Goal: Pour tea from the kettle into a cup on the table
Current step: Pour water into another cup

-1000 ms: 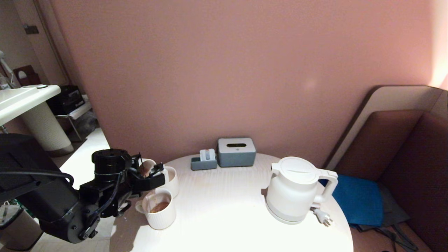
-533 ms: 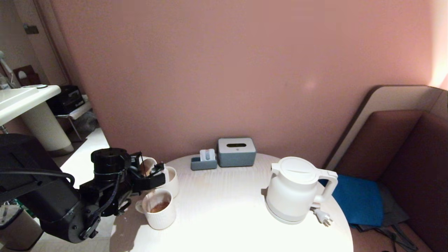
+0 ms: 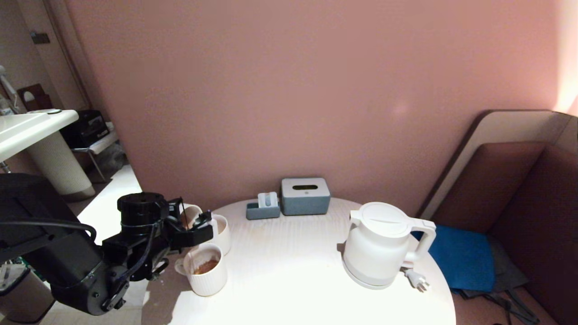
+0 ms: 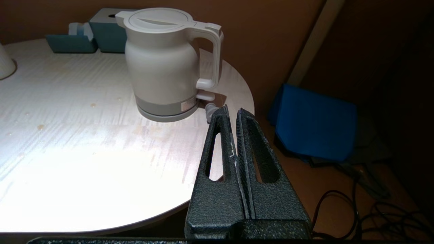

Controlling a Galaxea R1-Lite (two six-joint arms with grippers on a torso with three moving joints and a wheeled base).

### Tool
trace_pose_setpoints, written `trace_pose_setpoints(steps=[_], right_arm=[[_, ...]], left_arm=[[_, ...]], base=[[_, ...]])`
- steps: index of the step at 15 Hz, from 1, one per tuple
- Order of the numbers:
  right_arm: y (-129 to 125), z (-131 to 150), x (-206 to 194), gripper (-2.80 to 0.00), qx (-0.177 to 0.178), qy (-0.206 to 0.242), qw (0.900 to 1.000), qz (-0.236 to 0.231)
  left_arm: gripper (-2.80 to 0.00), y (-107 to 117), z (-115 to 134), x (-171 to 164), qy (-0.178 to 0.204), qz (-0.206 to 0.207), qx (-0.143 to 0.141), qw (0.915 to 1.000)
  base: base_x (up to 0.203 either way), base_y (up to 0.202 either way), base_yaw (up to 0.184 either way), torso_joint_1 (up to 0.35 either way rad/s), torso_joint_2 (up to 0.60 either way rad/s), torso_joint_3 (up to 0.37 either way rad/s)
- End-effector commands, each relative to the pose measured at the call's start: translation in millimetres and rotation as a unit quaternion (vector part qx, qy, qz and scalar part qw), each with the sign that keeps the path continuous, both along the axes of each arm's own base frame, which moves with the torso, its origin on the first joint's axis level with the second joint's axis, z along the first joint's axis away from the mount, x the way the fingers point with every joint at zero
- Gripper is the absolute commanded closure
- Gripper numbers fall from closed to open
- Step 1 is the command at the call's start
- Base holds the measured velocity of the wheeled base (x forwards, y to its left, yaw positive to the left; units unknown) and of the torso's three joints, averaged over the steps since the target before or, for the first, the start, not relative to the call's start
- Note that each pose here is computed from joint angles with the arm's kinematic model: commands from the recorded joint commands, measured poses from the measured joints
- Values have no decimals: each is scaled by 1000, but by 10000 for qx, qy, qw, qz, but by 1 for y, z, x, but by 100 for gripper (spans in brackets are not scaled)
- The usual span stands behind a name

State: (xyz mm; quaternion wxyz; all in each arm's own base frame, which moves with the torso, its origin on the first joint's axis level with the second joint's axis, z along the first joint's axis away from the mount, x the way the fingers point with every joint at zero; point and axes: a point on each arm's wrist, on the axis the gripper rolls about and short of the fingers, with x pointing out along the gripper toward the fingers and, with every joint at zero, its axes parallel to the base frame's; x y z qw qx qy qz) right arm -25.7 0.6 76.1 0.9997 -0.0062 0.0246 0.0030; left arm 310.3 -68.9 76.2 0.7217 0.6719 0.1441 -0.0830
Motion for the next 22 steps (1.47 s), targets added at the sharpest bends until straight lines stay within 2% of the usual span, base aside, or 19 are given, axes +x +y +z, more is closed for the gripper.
trace_pose_setpoints(steps=[1,2,4,7,11,13,14,16,22], right_arm=[[0,0,0,0,-4,7,10000,3],[0,0,0,0,-4,7,10000,3],[0,0,0,0,-4,7,10000,3],[0,0,0,0,-4,7,10000,3],[0,0,0,0,-4,7,10000,3],[0,0,0,0,-4,7,10000,3],[0,0,0,0,-4,7,10000,3],[0,0,0,0,-4,7,10000,3],[0,0,0,0,-4,7,10000,3]], left_arm=[[0,1,-3,-2,42,63,-120,9999],[0,2,-8,-4,122,125,-249,9995],[0,4,-14,-6,214,319,-683,9969],[0,9,-24,-4,313,658,-1290,9890],[0,8,-32,1,312,1018,-2202,9696],[0,7,-34,5,241,1193,-2652,9565],[0,7,-33,10,167,1240,-2781,9524],[0,10,-27,20,-16,1264,-2858,9499],[0,9,-18,44,-325,1185,-2851,9506]], base=[[0,0,0,0,0,0],[0,0,0,0,0,0],[0,0,0,0,0,0],[0,0,0,0,0,0],[0,0,0,0,0,0],[0,0,0,0,0,0],[0,0,0,0,0,0],[0,0,0,0,0,0],[0,0,0,0,0,0]])
